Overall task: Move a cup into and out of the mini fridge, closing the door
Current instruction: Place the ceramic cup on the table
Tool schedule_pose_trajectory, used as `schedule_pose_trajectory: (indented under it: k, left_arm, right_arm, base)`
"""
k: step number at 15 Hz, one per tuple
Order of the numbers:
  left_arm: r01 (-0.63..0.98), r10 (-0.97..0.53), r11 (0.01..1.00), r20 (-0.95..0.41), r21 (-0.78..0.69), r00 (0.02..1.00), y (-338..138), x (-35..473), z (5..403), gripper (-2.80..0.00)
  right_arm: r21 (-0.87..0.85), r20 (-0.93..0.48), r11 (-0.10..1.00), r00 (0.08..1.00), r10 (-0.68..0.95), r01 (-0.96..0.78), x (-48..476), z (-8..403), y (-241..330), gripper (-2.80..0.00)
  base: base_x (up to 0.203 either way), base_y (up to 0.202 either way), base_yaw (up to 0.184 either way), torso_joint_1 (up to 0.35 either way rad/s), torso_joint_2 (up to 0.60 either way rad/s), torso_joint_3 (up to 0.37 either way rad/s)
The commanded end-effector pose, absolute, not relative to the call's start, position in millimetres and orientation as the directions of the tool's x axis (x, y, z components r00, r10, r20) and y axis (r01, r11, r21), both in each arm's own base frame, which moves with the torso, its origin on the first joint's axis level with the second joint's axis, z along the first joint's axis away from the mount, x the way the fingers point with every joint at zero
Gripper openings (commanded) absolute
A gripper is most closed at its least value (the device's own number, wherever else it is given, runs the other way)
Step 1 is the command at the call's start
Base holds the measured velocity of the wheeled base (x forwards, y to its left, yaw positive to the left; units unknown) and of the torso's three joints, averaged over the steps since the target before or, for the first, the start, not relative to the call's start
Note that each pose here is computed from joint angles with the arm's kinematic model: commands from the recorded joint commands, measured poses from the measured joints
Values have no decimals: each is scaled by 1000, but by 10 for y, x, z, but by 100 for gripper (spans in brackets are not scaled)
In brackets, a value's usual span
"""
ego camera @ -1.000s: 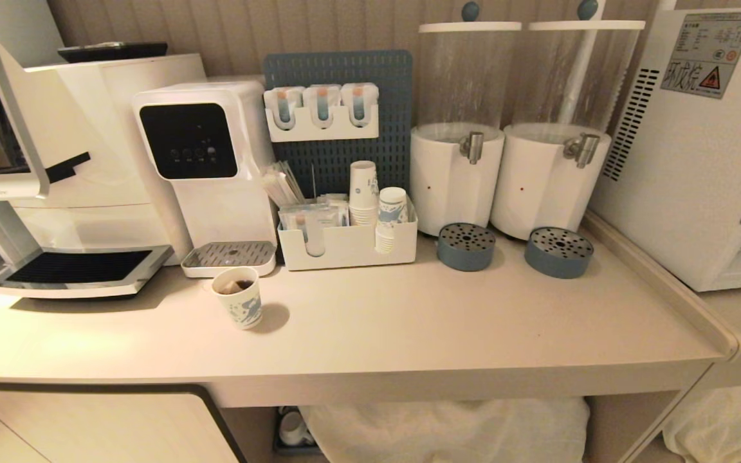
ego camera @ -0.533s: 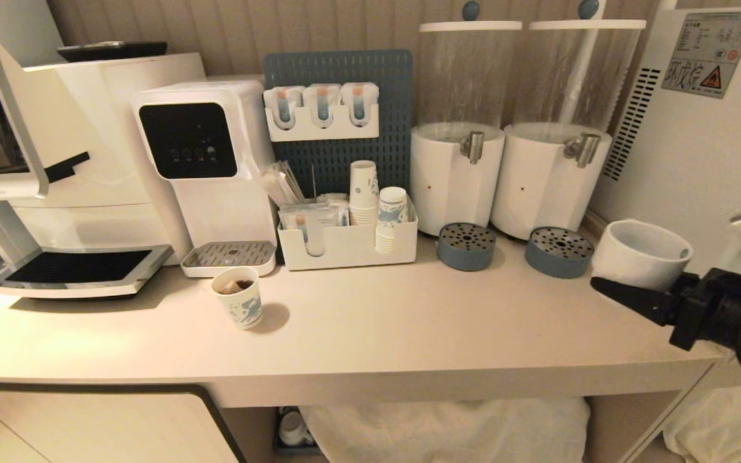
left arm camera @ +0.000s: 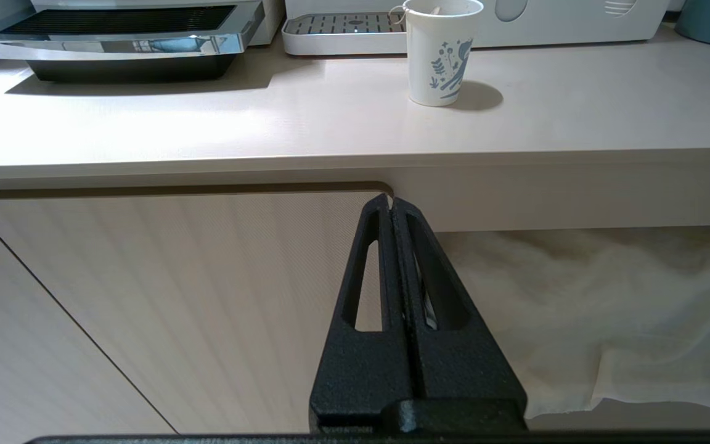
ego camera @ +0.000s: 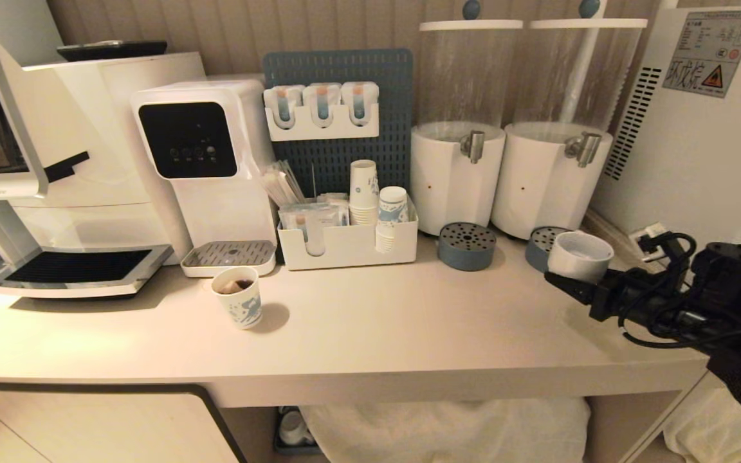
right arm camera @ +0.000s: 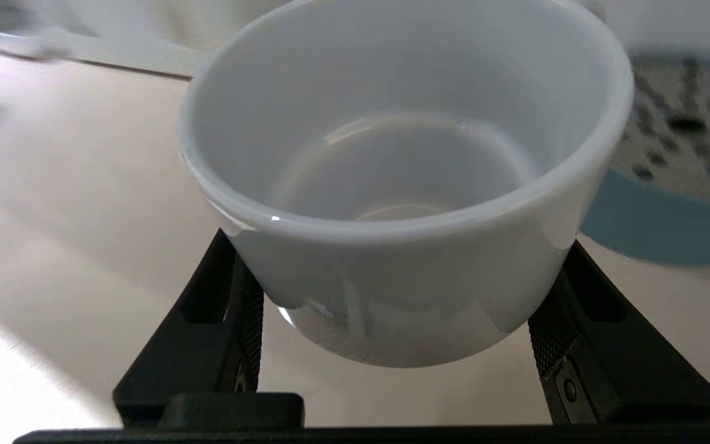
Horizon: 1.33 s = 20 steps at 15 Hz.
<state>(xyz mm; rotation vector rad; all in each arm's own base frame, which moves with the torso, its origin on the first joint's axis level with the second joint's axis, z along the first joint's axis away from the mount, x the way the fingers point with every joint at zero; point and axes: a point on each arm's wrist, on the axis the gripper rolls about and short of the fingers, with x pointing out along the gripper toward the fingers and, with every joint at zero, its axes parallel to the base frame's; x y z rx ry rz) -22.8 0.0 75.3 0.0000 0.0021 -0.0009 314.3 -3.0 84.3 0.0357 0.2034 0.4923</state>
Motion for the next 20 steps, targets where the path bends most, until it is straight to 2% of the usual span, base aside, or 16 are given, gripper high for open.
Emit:
schedule_pose_trajectory:
  k: [1, 13, 17, 20]
  left_arm:
    - [1, -1, 1000, -2, 0, 1000, 0, -228, 753, -280]
    - [1, -1, 1000, -2, -2, 1000, 0, -228, 752, -280]
    - [0, 0, 1000, -2, -2, 1000, 0, -228, 753, -280]
    - [2, -2, 1000, -3, -2, 1000, 0, -227, 749, -280]
  right_arm:
    - [112, -249, 883, 847, 469, -456, 3326, 606, 5, -280]
    - [62, -332, 907, 849, 412, -416, 3662, 190, 147, -280]
    - [50, -357, 928, 861, 363, -370, 3751, 76, 136, -280]
    - [17, -403, 963, 879, 253, -269, 3815, 56, 123, -280]
  base:
    - [0, 0, 0, 0, 0, 0]
    - [0, 0, 0, 0, 0, 0]
    - [0, 0, 0, 0, 0, 0]
    - [0, 0, 0, 0, 0, 0]
